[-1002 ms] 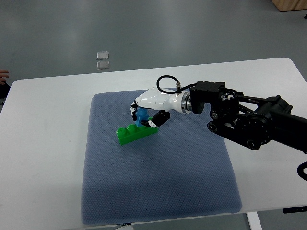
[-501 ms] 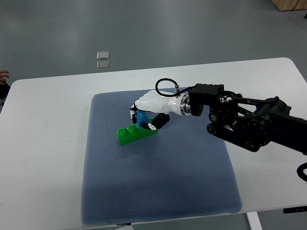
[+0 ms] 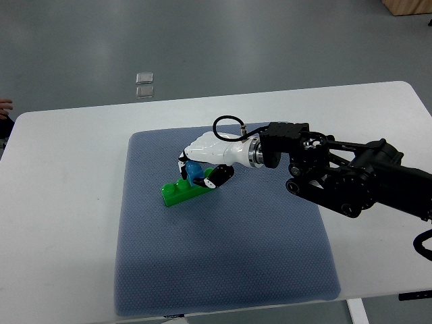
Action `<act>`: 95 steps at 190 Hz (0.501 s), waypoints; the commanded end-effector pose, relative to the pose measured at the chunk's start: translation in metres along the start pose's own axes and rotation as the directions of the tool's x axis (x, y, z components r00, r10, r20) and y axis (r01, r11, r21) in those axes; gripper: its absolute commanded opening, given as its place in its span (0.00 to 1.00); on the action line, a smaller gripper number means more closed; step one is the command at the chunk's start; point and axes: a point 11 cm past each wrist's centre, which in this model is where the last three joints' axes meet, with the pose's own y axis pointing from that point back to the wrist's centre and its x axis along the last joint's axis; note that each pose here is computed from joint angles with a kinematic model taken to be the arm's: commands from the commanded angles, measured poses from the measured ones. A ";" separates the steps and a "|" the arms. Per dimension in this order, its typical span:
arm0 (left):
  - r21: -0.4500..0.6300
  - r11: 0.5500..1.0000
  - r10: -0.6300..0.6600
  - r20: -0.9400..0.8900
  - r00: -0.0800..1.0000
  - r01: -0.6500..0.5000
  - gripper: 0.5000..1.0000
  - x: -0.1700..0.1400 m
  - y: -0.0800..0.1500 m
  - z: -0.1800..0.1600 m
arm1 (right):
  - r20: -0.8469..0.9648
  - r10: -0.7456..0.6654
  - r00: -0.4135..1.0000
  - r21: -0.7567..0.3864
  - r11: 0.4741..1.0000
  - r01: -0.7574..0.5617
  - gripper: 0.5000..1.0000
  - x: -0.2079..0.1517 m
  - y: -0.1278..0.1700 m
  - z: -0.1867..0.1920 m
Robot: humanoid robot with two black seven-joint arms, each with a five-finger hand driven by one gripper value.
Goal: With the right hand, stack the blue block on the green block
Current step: 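Lower the blue block onto the green block's studs and press down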
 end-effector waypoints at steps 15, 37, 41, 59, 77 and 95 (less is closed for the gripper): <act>0.000 1.000 0.000 0.000 1.000 0.000 1.00 0.000 0.000 0.000 | -0.002 -0.001 1.000 0.000 1.000 0.001 0.09 0.000 0.000 0.000; 0.000 1.000 0.000 0.000 1.000 0.000 1.00 0.000 0.000 0.000 | -0.002 0.001 1.000 0.000 1.000 -0.001 0.09 -0.001 -0.001 -0.001; 0.000 1.000 0.000 0.000 1.000 0.000 1.00 0.000 0.000 0.000 | -0.004 0.003 1.000 0.000 1.000 -0.003 0.09 -0.001 -0.001 -0.001; 0.001 1.000 0.000 -0.001 1.000 0.000 1.00 0.000 0.000 -0.001 | -0.006 0.013 1.000 0.003 1.000 -0.013 0.09 0.000 -0.003 -0.002; 0.000 1.000 0.000 0.000 1.000 0.000 1.00 0.000 0.000 0.000 | -0.003 0.013 1.000 0.004 1.000 -0.013 0.09 -0.001 -0.005 -0.004; 0.000 1.000 0.000 0.000 1.000 0.000 1.00 0.000 0.000 0.000 | 0.001 0.014 1.000 -0.002 1.000 -0.014 0.09 -0.003 -0.005 -0.002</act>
